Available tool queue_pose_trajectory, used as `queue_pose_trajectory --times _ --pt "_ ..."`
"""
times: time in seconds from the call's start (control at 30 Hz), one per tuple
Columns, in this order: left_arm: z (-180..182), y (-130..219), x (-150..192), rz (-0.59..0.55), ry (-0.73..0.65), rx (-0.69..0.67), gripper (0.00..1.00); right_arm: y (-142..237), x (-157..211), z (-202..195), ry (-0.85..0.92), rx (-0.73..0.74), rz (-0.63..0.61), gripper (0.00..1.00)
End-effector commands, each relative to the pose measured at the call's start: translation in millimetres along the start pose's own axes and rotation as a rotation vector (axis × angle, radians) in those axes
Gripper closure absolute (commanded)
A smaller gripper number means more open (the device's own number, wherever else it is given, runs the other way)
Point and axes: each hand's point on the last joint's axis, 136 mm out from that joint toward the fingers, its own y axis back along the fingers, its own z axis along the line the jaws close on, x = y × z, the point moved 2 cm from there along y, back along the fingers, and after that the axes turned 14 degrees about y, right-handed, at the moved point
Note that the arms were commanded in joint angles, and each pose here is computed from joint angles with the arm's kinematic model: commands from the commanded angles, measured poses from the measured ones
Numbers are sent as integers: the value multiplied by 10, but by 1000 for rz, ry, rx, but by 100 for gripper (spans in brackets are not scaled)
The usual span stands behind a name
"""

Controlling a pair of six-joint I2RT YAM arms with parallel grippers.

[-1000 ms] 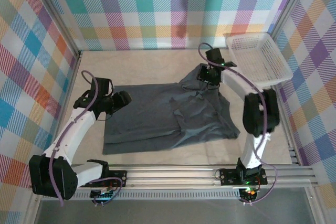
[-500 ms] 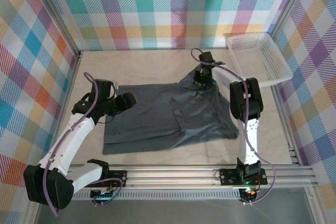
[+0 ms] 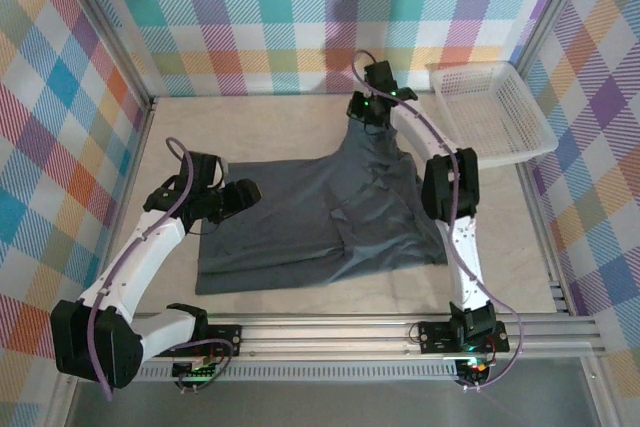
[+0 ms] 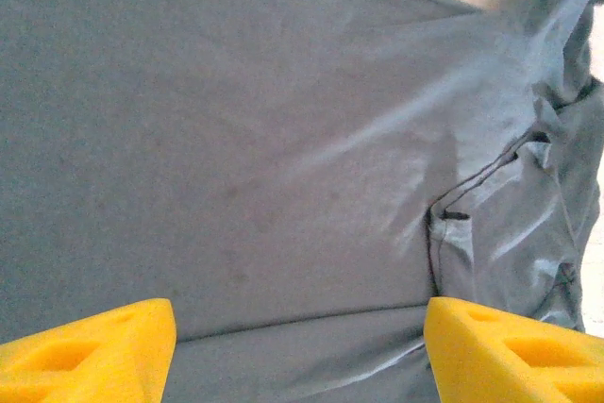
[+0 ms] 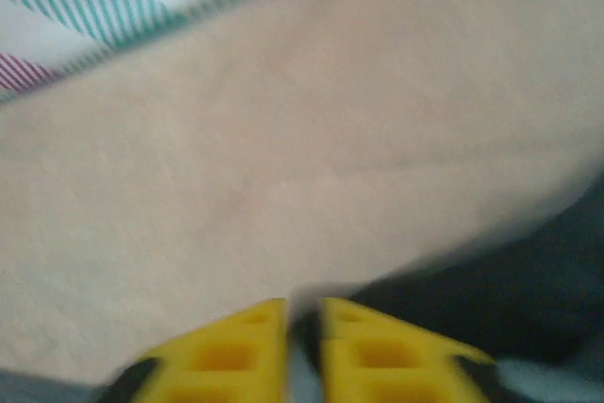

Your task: Fold the inside-out t-shirt

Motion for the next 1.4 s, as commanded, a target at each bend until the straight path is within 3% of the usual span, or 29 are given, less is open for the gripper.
queue_pose_trajectory --times 0.0,0.17,0.23,0.33,0.6,0.97,1.1,1.23,1.37 --pt "52 -105 73 26 -2 -16 30 20 -162 -96 25 40 1 54" --pt "142 -96 133 21 9 -23 29 441 -101 -467 258 205 48 51" --pt "164 -84 147 17 9 -24 27 574 58 -752 291 288 45 59" --pt "161 -87 160 24 2 -19 24 691 245 -1134 238 296 38 68" --pt "88 -41 32 -7 -34 -43 22 327 599 -1371 205 230 200 60" --pt "78 -81 -64 -15 -21 -85 23 -60 896 -1344 72 147 317 62" --pt "30 -124 -206 -24 10 -73 25 -98 993 -1416 45 181 348 72" --pt "84 -157 -578 -108 75 -101 25 -2 835 -1362 65 179 308 97" --pt "255 -223 -1190 -183 176 -147 26 276 505 -1224 92 167 224 100"
